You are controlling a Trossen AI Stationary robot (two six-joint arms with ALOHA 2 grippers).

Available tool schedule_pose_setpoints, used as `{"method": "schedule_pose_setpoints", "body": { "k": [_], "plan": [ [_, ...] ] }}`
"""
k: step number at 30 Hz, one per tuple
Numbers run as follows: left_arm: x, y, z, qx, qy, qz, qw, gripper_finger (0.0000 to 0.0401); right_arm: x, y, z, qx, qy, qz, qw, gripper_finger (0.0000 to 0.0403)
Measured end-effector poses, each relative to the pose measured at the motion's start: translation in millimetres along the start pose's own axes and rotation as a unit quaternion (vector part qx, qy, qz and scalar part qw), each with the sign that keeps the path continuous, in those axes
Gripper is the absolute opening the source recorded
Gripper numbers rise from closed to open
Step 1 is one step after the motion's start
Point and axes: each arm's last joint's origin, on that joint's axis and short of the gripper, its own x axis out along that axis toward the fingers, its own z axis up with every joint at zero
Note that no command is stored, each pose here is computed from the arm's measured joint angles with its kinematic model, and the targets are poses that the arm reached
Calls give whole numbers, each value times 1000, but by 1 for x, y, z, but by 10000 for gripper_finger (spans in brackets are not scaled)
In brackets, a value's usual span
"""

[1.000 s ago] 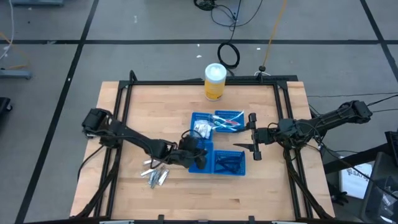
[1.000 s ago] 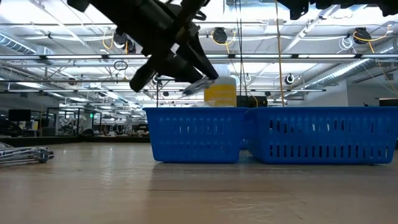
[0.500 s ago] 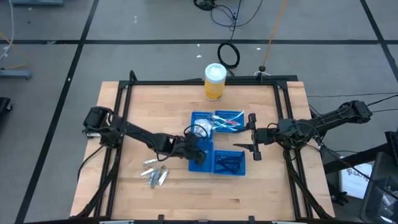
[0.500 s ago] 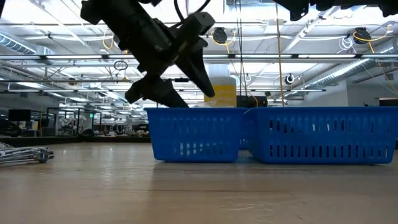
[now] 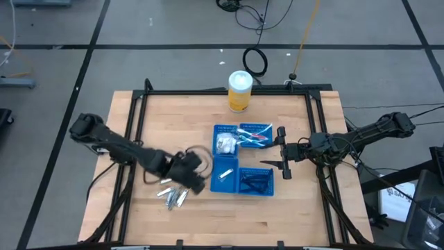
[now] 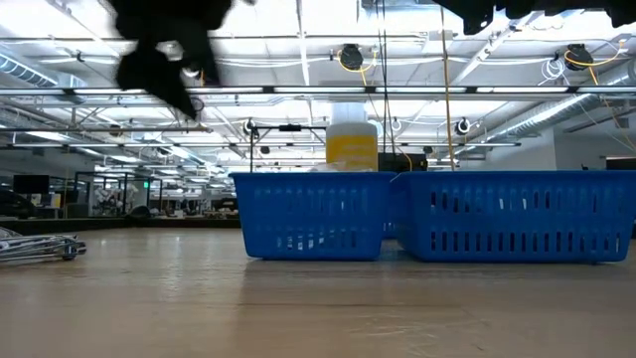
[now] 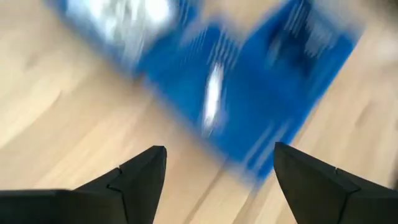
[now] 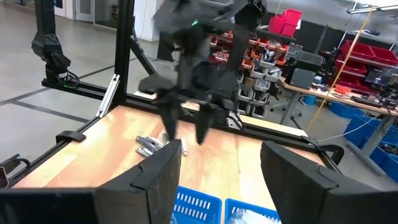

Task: Pick & Place Travel size toiletries
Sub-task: Put the silver nail cutter into the bottom left blue bin

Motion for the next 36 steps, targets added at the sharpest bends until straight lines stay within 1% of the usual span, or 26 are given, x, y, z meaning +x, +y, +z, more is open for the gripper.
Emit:
{"method": "schedule_pose_setpoints", "body": {
  "k": [3,4,8,11,15,18,20,26,29,32,34,36],
  "plan": [
    [-8,4,-26,65,65,49,995,291,0,0,0,0,2,0,1000,208],
    [-10,7,-33,75,80,71,991,291,0,0,0,0,1,0,1000,208],
    [-10,12,-57,80,121,143,979,292,0,0,1,1,-3,-1,1000,208],
    [-7,15,-68,84,153,178,968,292,0,0,1,9,-3,0,1000,208],
    [-2,19,-81,87,207,220,949,292,0,0,1,12,-4,0,1000,208],
    [1,27,-86,67,216,278,934,292,0,0,1,12,-4,0,1000,208],
    [2,32,-89,51,220,299,927,292,0,0,0,12,-2,1,1000,208],
    [8,46,-105,17,260,319,911,292,0,0,0,11,1,1,1000,208],
    [8,53,-114,19,281,331,901,292,0,0,0,12,1,2,1000,208],
    [10,62,-120,26,285,343,894,292,0,0,0,11,1,2,1000,208],
    [14,65,-124,24,284,335,898,292,0,0,0,11,1,2,1000,208],
    [19,66,-128,22,283,307,909,291,0,0,0,12,1,2,1000,208]
  ]
}}
